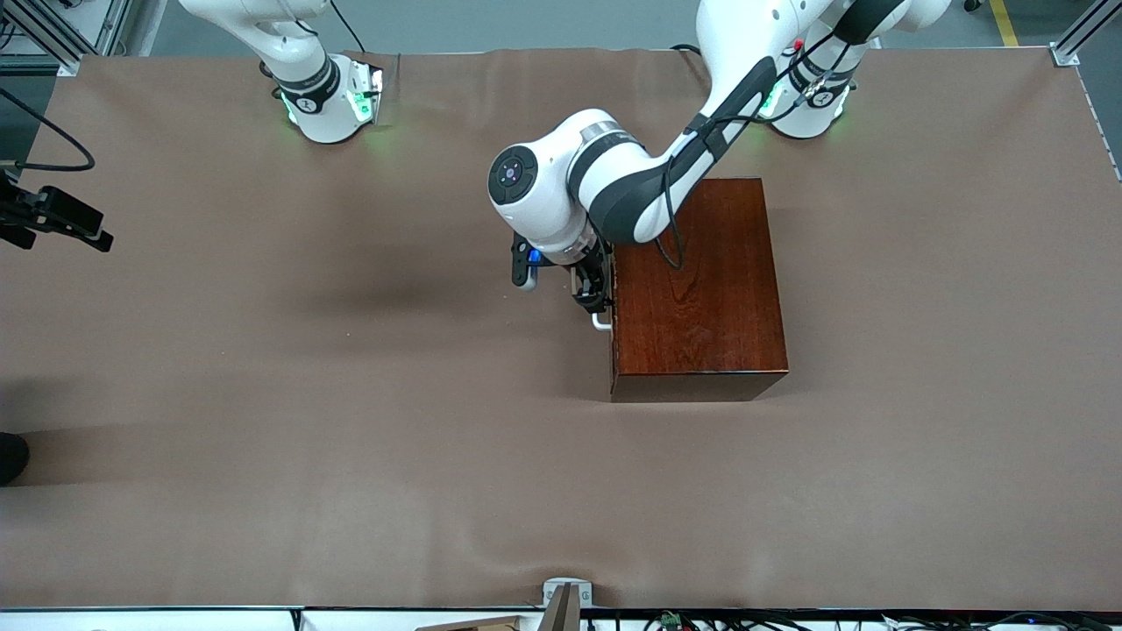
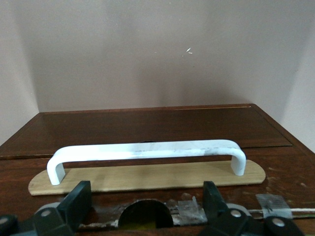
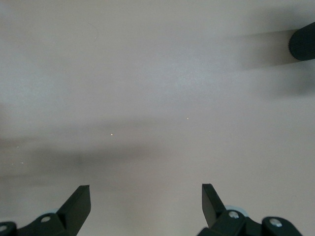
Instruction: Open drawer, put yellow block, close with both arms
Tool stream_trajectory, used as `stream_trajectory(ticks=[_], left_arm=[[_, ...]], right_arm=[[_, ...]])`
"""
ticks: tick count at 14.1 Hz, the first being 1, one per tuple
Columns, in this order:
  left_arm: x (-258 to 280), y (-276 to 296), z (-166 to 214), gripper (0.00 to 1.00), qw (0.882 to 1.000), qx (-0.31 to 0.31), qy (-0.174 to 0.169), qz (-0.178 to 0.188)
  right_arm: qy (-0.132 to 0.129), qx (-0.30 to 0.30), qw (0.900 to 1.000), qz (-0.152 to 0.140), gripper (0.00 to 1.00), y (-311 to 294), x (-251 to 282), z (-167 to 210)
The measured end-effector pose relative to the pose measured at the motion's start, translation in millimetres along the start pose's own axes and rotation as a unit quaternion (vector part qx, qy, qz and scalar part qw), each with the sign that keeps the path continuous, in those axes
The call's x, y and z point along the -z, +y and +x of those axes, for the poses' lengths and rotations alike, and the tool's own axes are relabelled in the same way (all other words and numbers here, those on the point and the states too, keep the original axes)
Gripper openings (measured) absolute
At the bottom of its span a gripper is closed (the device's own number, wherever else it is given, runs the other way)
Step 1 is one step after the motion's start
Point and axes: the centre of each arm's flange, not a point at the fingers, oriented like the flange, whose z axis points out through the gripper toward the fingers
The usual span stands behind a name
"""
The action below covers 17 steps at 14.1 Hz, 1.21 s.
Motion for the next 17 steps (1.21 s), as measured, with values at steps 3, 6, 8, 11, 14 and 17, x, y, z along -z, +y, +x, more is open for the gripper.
stream_trajectory(ticks=[3,6,8,11,14,17], left_arm=[[0.7,1.4,0.3,1.0,1.0,-0.001,-0.005,0.003],[3.0,1.7,0.7,1.0,1.0,0.001,-0.003,0.004],[15.1,1.0,1.3,1.0,1.0,0.012,0.011,0.015],[56.0,-7.2,-3.3,1.0,0.994,0.057,0.081,0.045],[115.6,-32.9,-56.7,1.0,0.981,0.115,0.144,0.068],[176.2,-56.8,-166.2,1.0,0.965,0.19,0.164,0.076]], right_arm=[[0.0,0.0,1.0,0.0,1.0,0.0,0.0,0.0],[0.0,0.0,1.0,0.0,1.0,0.0,0.0,0.0],[0.0,0.0,1.0,0.0,1.0,0.1,0.1,0.0],[0.0,0.0,1.0,0.0,1.0,0.1,0.2,0.0],[0.0,0.0,1.0,0.0,1.0,0.3,0.3,0.0],[0.001,0.0,1.0,0.0,1.0,0.5,0.5,0.1]])
